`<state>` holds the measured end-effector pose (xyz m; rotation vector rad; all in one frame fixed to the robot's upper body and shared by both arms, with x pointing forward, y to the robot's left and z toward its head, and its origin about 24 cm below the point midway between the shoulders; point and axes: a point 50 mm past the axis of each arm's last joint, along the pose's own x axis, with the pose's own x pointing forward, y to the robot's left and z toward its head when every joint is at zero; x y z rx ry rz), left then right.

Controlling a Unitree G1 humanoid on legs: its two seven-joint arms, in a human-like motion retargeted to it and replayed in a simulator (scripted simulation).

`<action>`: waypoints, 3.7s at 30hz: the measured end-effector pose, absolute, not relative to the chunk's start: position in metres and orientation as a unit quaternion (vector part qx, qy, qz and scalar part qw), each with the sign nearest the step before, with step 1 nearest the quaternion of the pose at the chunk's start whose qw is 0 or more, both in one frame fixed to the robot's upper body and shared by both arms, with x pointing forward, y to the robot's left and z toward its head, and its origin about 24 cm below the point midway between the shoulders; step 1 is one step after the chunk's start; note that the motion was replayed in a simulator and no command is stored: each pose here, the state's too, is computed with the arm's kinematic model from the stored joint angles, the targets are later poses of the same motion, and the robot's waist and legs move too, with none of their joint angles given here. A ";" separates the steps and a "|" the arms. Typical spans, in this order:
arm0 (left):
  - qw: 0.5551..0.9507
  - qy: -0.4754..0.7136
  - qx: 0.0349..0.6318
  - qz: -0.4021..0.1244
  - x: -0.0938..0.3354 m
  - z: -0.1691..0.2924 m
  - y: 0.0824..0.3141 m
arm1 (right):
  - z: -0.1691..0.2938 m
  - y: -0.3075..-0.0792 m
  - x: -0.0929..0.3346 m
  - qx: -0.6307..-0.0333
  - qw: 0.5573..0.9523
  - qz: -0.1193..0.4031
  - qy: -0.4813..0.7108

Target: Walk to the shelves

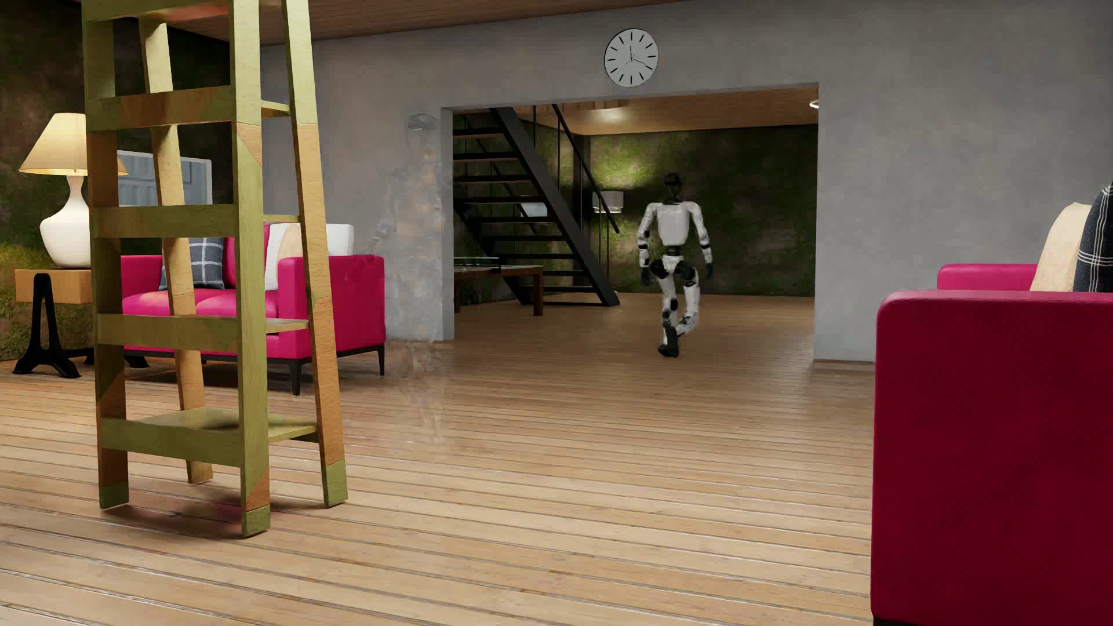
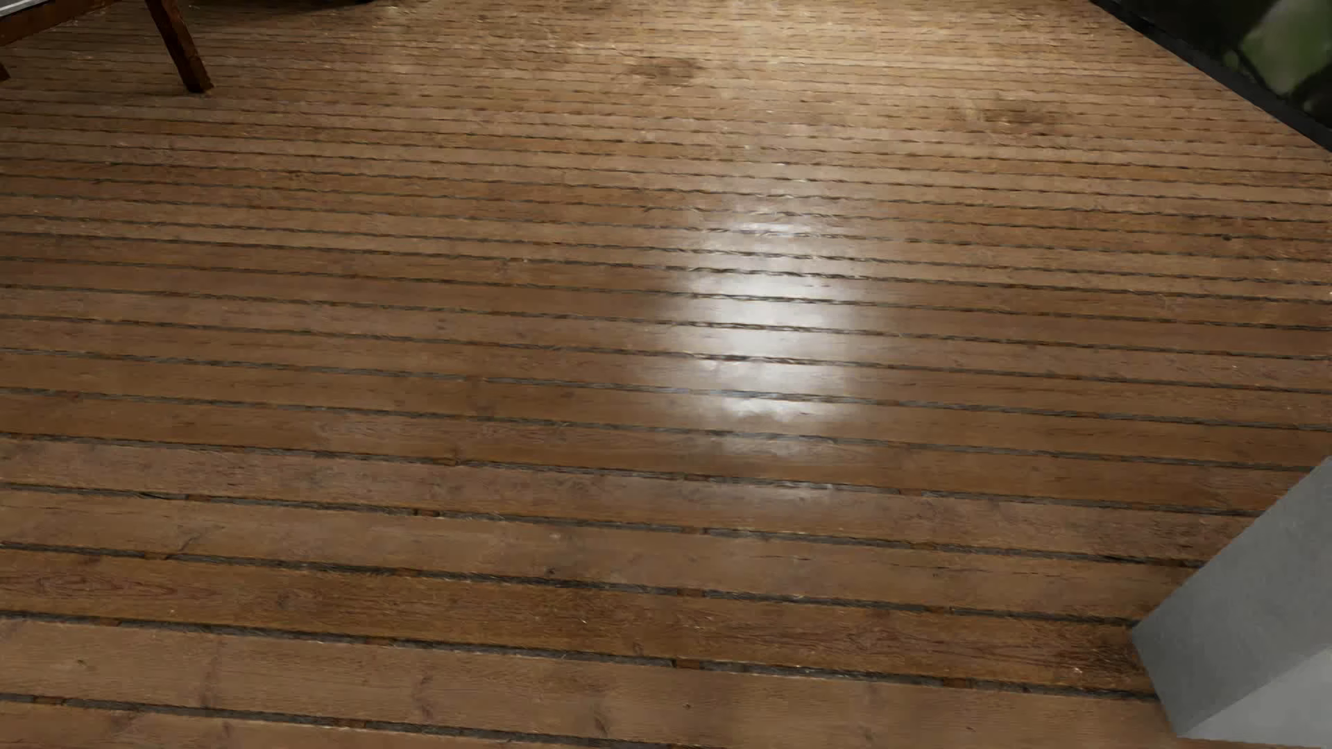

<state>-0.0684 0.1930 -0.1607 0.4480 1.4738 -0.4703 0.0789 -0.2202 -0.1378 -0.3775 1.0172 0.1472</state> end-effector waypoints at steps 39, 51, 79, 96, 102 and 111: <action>0.791 0.565 0.218 -0.084 0.022 -0.146 0.246 | -0.125 -0.287 0.049 -0.216 0.824 -0.015 0.524; 0.743 0.624 0.188 -0.152 -0.036 -0.157 0.206 | -0.103 -0.235 0.116 -0.215 0.892 0.071 0.391; 0.775 0.541 0.244 -0.218 0.029 -0.156 0.197 | -0.153 -0.228 0.017 -0.200 0.788 0.100 0.574; 0.801 0.519 0.235 -0.181 0.046 -0.148 0.207 | -0.159 -0.222 -0.023 -0.201 0.744 0.126 0.625; 0.929 0.263 0.250 -0.080 0.195 -0.057 0.230 | -0.136 -0.248 -0.133 -0.186 0.637 0.083 0.744; 0.763 0.574 0.229 -0.190 0.013 -0.160 0.203 | -0.149 -0.220 0.014 -0.178 0.803 0.089 0.562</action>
